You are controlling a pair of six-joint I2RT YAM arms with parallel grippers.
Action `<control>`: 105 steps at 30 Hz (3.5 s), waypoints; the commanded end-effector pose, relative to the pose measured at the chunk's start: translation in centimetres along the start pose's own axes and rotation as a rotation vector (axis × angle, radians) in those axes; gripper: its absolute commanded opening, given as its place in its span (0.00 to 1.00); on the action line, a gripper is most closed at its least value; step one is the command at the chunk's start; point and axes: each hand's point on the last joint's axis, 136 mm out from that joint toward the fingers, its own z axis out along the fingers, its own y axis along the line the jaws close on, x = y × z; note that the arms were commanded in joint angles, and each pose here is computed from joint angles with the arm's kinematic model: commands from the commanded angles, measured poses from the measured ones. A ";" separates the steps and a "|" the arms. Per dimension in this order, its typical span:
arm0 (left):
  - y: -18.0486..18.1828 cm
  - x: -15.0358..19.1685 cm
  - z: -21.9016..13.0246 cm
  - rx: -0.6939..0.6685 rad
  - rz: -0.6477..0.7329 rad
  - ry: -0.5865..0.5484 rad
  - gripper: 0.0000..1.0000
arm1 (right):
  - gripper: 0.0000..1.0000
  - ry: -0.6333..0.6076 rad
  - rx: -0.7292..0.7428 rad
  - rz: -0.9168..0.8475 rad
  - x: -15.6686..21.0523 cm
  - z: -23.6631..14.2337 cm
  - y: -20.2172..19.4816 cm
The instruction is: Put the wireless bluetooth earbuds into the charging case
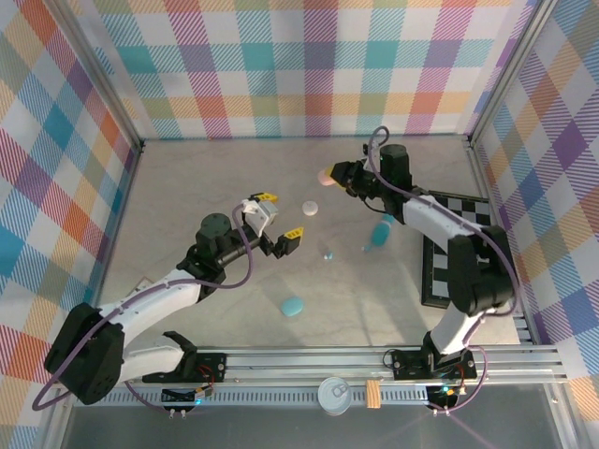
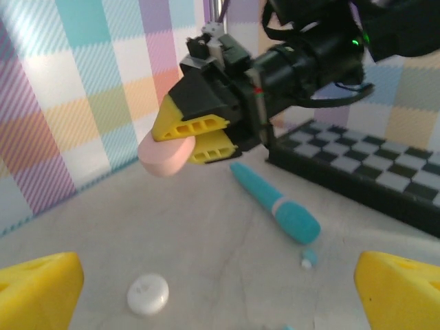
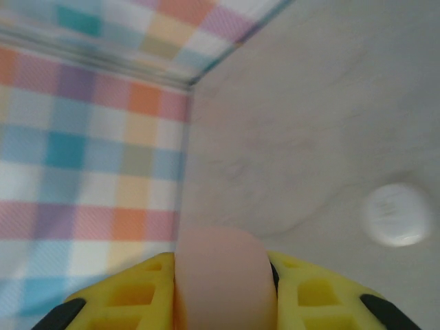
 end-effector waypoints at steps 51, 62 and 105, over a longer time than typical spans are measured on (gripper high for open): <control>-12.2 22.1 -6.5 0.026 -0.036 0.793 0.71 | 0.81 -0.039 0.443 -0.297 -2.3 -4.2 -6.6; -13.7 22.9 -5.7 0.103 -0.068 0.786 0.50 | 0.80 -0.017 0.432 -0.278 -1.1 -4.8 -6.7; -10.3 2.3 2.3 0.165 -0.076 0.113 0.32 | 0.67 0.606 -0.250 0.024 18.8 -10.0 4.1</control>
